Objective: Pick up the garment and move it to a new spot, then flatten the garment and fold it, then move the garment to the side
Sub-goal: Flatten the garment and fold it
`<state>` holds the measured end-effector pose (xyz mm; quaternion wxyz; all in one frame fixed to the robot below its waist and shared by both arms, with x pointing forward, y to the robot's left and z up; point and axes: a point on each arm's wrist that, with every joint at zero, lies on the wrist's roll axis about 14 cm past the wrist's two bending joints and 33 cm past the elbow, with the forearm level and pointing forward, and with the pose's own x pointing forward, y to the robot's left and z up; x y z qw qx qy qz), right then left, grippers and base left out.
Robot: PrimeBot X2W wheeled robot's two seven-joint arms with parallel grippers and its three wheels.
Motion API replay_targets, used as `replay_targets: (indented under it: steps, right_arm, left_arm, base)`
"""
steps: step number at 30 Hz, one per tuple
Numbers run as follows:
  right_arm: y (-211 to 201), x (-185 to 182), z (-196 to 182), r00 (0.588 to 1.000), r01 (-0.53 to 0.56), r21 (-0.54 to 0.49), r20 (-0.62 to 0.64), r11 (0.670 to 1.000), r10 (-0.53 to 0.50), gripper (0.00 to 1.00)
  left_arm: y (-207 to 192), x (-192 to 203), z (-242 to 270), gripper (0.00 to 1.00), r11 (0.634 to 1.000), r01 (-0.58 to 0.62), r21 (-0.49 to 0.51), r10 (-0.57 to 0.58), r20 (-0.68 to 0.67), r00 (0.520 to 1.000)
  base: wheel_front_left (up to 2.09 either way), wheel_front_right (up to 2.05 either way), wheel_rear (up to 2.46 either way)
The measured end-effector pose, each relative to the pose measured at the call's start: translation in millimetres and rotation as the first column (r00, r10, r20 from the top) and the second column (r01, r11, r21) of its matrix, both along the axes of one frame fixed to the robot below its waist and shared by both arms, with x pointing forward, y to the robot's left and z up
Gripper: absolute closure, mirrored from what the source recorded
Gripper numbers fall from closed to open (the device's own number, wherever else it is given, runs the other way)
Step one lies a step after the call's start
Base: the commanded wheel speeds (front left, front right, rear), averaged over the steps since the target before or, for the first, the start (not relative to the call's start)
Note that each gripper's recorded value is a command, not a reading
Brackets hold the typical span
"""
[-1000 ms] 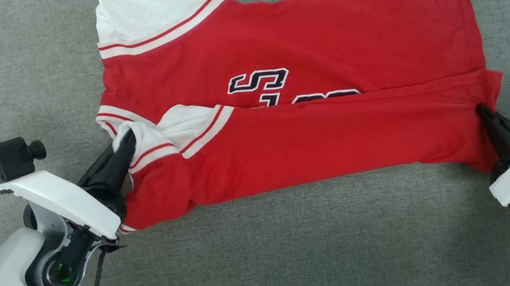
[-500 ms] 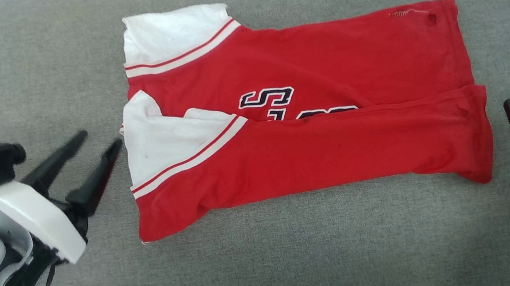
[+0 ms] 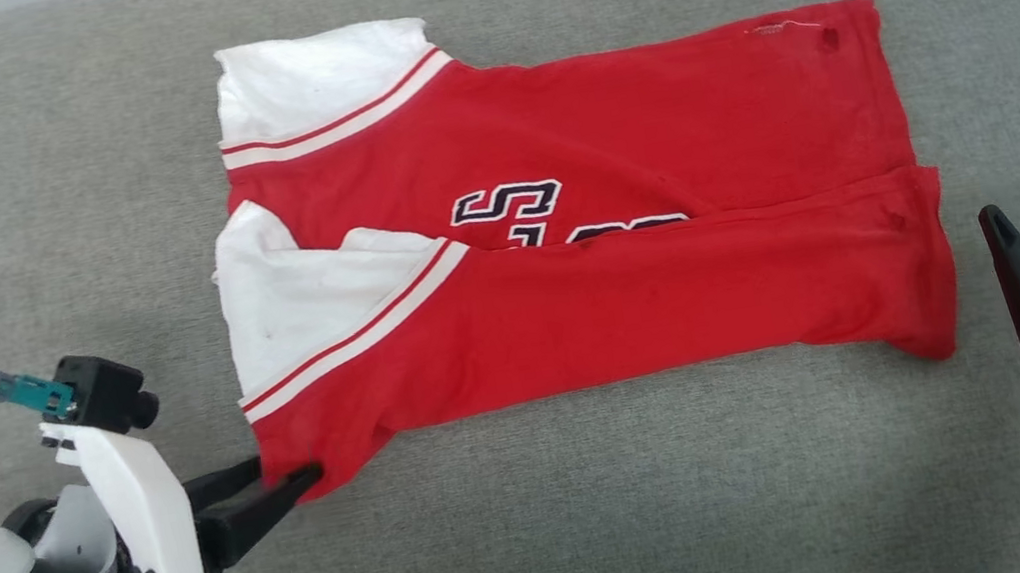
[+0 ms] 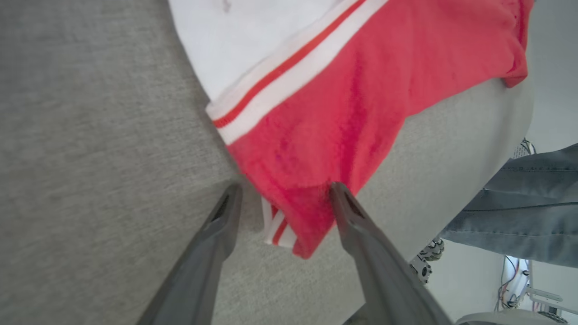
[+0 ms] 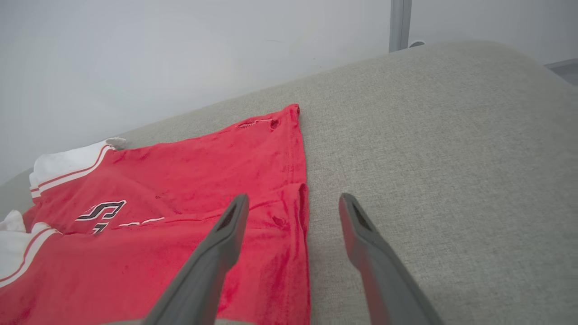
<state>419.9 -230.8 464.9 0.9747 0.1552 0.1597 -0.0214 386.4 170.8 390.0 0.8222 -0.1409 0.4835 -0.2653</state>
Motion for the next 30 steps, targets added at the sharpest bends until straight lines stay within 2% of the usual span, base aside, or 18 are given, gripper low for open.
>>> replay_targets:
  steps: [7, 8, 9, 10, 12, 16, 19, 25, 28, 30]
  right_arm:
    - [-10, -6, -5, 0.999, 0.034, -0.003, -0.012, 0.999, -0.034, 0.0]
    - [-10, -7, -5, 0.999, 0.036, -0.004, -0.014, 0.999, -0.036, 0.0]
    - [-11, -7, -5, 0.999, 0.037, -0.004, -0.015, 0.999, -0.037, 0.0]
    - [-11, -7, -5, 0.999, 0.038, -0.004, -0.015, 0.999, -0.038, 0.0]
    - [-12, -9, -7, 0.999, 0.037, -0.01, -0.026, 0.999, -0.038, 0.0]
    - [-9, -9, -9, 0.998, -0.003, -0.041, -0.062, 0.999, 0.001, 0.0]
    - [-1, -11, -20, 0.985, -0.091, -0.083, -0.156, 0.992, 0.077, 0.0]
    - [10, -23, -49, 0.886, -0.286, -0.133, -0.414, 0.949, 0.209, 0.0]
    - [10, -21, -55, 0.844, -0.338, -0.151, -0.485, 0.929, 0.229, 0.0]
    - [14, -16, -57, 0.832, -0.348, -0.125, -0.498, 0.929, 0.244, 0.0]
  left_arm:
    - [-29, 1, -17, 0.0, 0.998, 0.006, -0.07, -0.015, -0.124, 0.992]
    - [-29, 2, -20, 0.17, 0.998, 0.005, -0.067, -0.013, -0.132, 0.991]
    - [-29, 2, -22, 0.51, 0.998, 0.007, -0.063, -0.016, -0.142, 0.99]
    - [-30, 2, -24, 0.62, 0.998, 0.007, -0.063, -0.016, -0.15, 0.989]
    - [-30, 4, -27, 1.0, 0.998, -0.004, -0.065, -0.006, -0.161, 0.987]
    - [-35, 6, -28, 1.0, 0.997, -0.009, -0.08, -0.005, -0.166, 0.986]
    - [-37, 7, -25, 1.0, 0.996, -0.007, -0.09, -0.007, -0.153, 0.988]
    - [-39, 7, -19, 1.0, 0.995, -0.004, -0.102, -0.008, -0.119, 0.993]
    - [-41, 6, -17, 1.0, 0.994, -0.005, -0.11, -0.006, -0.103, 0.995]
    - [-43, 7, -15, 1.0, 0.992, -0.01, -0.122, -0.001, -0.094, 0.996]
  base:
    - [0.0, 0.0, 0.0]
    - [0.0, 0.0, 0.0]
    - [0.0, 0.0, 0.0]
    - [0.0, 0.0, 0.0]
    - [0.0, 0.0, 0.0]
    - [0.0, 0.0, 0.0]
    - [0.0, 0.0, 0.0]
    - [0.0, 0.0, 0.0]
    - [0.0, 0.0, 0.0]
    - [0.0, 0.0, 0.0]
